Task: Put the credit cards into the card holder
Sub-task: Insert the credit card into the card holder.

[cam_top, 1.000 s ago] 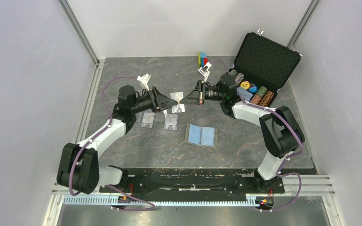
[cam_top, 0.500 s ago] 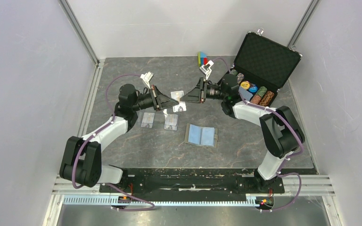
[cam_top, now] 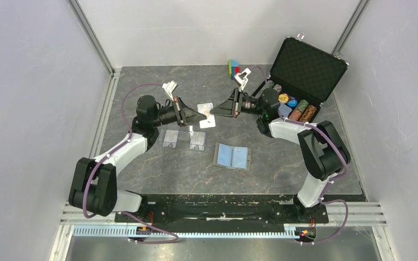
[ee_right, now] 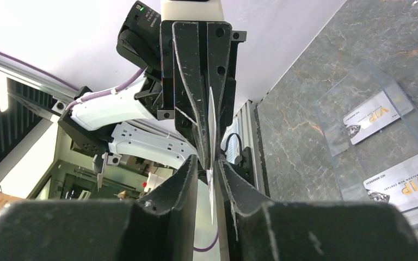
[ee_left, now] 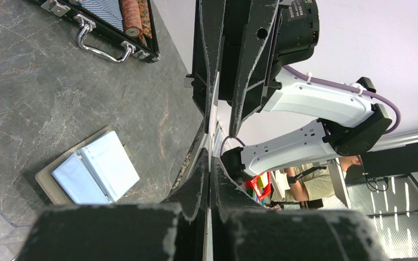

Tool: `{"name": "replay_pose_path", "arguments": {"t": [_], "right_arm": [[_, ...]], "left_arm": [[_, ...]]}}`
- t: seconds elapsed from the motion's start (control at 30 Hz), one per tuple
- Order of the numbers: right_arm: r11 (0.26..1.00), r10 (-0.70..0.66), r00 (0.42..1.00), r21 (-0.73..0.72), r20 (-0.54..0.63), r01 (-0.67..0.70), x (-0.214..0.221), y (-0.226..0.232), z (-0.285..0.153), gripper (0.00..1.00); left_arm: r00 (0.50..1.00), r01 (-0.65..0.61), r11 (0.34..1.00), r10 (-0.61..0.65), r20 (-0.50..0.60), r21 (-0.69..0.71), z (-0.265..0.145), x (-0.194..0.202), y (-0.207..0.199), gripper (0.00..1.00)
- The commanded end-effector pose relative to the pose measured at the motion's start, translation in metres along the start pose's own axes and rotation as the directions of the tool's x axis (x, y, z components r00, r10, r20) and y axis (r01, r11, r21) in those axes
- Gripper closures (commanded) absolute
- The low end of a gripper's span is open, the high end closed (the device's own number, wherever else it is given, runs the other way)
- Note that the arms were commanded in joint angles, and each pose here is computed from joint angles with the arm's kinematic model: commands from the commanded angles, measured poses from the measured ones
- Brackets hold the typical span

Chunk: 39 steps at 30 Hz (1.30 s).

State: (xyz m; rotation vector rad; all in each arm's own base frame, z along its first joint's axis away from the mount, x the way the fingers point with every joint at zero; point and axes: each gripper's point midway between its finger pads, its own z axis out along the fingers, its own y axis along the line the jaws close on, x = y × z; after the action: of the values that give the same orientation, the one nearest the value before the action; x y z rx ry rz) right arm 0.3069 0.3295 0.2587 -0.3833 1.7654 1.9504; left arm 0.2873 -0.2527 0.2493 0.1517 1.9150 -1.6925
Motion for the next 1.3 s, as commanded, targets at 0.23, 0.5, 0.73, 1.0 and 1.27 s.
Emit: {"name": "replay_pose_path", "arguments": {"t": [0.23, 0.5, 0.73, 1.0, 1.27], "right_arm": [[0.996, -0.042, 0.997, -0.079, -0.064, 0.037, 0.016, 0.017, 0.007, 1.0], [0.977, -0.024, 0.998, 0.211, -0.056, 0.035, 0.017, -0.038, -0.018, 1.0], [0.885, -0.004, 0.999, 0.465, -0.032, 0.018, 0.031, -0.078, -0.08, 1.0], [0.761, 0.075, 0.994, 0.649, -0.081, -0.005, 0.089, -0.111, -0.137, 1.0], [0.735, 0.125, 0.992, 0.673, -0.027, -0.075, 0.118, -0.129, -0.151, 1.0]], "left_arm": [[0.999, -0.039, 0.999, 0.039, 0.009, 0.036, 0.005, -0.009, -0.015, 0.93], [0.999, -0.04, 0.996, 0.041, 0.018, -0.084, 0.004, -0.001, 0.006, 0.63], [0.987, -0.079, 0.954, 0.035, -0.155, -0.288, 0.022, 0.053, 0.046, 0.63], [0.912, -0.217, 0.836, -0.01, -0.41, -0.505, 0.042, 0.122, 0.095, 0.68], [0.859, -0.292, 0.725, -0.089, -0.505, -0.624, 0.038, 0.146, 0.135, 0.8]]}}
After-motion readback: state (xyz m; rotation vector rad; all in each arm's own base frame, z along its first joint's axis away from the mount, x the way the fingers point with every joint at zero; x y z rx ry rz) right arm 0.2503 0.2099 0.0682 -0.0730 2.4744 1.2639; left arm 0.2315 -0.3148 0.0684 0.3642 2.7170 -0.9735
